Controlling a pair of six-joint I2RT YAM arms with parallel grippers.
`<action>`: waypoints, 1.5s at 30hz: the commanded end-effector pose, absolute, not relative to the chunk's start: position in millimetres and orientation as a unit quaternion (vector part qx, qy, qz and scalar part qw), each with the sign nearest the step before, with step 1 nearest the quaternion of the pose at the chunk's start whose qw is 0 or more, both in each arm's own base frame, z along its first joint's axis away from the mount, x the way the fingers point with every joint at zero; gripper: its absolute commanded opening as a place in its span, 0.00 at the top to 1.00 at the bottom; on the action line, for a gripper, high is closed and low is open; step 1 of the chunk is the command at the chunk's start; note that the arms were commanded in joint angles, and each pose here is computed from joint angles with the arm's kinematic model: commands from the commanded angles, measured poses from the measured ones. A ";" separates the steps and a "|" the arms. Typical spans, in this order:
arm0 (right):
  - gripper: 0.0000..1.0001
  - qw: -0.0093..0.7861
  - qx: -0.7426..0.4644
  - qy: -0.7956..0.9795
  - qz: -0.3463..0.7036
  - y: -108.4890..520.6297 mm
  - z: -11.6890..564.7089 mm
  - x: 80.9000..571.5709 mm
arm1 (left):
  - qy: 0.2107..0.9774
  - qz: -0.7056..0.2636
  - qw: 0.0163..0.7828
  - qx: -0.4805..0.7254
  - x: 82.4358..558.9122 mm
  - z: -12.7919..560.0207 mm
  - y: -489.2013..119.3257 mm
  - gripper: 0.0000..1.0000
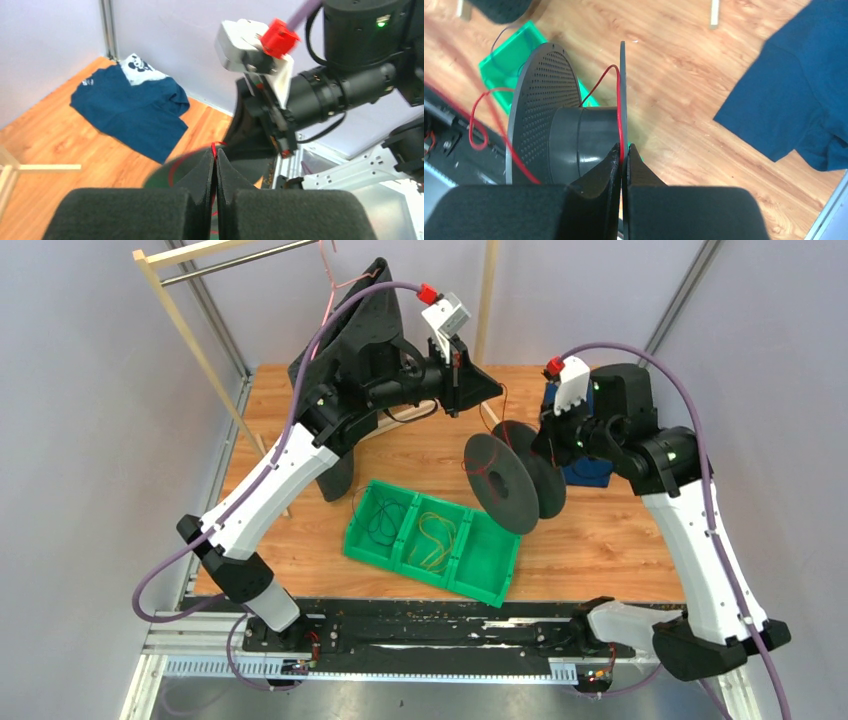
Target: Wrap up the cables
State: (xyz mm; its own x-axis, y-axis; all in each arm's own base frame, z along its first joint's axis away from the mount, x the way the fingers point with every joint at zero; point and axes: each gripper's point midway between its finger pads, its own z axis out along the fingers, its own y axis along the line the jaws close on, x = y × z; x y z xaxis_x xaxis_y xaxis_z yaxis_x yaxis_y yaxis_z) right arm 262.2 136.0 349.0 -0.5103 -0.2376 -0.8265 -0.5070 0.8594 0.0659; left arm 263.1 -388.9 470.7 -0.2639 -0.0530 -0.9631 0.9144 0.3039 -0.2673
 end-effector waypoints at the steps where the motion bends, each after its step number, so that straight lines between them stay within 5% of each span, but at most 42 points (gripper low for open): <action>1: 0.99 0.436 -0.298 0.828 0.189 144.0 361.4 218.4 | 0.615 -0.448 0.533 0.370 271.2 471.5 -390.2 1.00; 20: 0.99 0.471 -0.394 0.734 0.290 154.0 409.5 131.9 | 0.639 -0.379 0.501 0.443 288.1 380.8 -353.6 1.00; 27: 0.99 0.539 -0.316 0.747 0.227 132.4 431.8 158.7 | 0.620 -0.413 0.510 0.431 264.1 378.1 -344.6 1.00; 42: 0.99 0.638 -0.169 0.693 0.289 136.9 512.3 185.4 | 0.618 -0.527 0.484 0.328 267.4 367.5 -369.9 1.00; 45: 0.99 0.649 -0.131 0.688 0.297 133.7 519.2 191.3 | 0.618 -0.526 0.480 0.334 266.7 368.2 -371.0 0.72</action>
